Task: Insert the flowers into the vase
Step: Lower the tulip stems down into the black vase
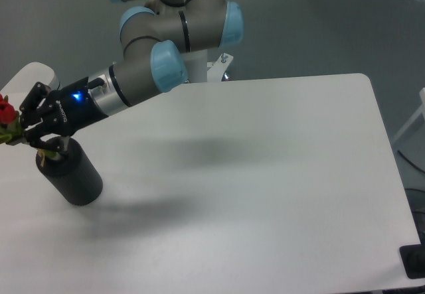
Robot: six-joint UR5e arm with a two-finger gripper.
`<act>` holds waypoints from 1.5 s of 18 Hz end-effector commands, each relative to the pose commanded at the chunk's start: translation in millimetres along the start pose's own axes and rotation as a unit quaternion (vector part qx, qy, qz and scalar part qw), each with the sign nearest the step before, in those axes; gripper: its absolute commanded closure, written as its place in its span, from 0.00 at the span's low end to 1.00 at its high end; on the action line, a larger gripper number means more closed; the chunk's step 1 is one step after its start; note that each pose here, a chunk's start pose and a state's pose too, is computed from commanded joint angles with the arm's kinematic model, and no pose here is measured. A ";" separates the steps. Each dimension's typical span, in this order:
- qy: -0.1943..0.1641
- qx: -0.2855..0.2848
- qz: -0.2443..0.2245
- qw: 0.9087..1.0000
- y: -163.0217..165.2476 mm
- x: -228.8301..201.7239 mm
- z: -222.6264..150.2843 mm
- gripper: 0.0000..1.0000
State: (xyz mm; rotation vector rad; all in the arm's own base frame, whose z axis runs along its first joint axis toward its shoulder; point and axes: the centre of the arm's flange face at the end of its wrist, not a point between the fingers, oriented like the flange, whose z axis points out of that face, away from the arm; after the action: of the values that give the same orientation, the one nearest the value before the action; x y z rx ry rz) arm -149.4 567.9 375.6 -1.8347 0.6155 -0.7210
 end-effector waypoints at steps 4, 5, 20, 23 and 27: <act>0.001 -0.006 0.007 1.000 19.2 -3.4 2.2 0.99; 0.000 -0.007 0.009 1.000 23.2 -3.3 1.6 0.98; -0.013 -0.014 0.018 1.000 73.6 -26.1 -11.3 0.85; -0.014 -0.026 0.016 0.999 79.3 -24.7 -10.5 0.76; -0.015 -0.026 0.007 1.000 86.9 -23.1 -12.5 0.38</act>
State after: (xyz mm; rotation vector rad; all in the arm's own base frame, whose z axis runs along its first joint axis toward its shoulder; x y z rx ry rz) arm -181.6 546.4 293.5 -1.8836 0.6315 -0.6721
